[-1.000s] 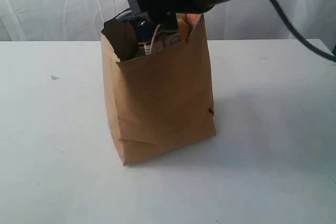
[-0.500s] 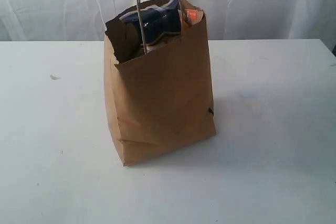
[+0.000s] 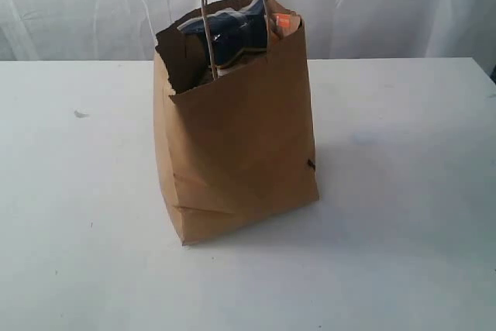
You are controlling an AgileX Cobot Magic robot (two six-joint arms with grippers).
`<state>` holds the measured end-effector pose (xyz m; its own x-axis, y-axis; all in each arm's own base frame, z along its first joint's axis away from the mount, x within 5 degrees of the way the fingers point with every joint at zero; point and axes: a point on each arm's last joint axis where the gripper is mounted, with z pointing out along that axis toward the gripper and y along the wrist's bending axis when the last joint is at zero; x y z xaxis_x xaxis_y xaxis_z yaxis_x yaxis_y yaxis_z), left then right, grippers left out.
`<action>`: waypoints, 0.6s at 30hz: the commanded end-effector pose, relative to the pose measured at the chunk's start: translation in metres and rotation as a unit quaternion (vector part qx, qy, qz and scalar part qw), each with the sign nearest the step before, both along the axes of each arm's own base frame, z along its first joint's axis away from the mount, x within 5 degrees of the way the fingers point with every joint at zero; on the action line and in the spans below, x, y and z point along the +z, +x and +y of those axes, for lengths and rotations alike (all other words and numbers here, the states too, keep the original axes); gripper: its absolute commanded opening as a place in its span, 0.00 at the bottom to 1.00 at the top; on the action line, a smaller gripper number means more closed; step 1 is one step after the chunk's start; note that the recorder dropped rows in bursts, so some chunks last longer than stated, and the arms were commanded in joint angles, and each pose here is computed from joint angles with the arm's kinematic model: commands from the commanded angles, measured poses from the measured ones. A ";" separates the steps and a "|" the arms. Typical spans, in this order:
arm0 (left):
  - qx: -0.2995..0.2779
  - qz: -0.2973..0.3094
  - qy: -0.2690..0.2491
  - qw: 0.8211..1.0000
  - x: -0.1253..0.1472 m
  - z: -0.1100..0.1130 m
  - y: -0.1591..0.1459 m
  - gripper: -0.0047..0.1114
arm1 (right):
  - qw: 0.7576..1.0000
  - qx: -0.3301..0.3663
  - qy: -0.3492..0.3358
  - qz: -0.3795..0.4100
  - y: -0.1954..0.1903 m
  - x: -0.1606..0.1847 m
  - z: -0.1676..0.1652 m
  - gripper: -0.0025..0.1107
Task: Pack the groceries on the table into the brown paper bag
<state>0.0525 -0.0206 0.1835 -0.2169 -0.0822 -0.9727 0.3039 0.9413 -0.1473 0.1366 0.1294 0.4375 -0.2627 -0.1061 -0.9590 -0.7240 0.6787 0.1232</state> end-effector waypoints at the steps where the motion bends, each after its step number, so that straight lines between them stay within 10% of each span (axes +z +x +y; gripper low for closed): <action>1: 0.002 -0.001 -0.004 1.000 -0.001 0.000 0.000 0.04 | 0.999 0.014 0.013 0.029 -0.022 -0.022 -0.013 0.02; 18: 0.002 -0.001 -0.004 1.000 -0.001 0.000 0.000 0.04 | 1.000 0.015 0.012 -0.015 -0.077 -0.061 -0.058 0.02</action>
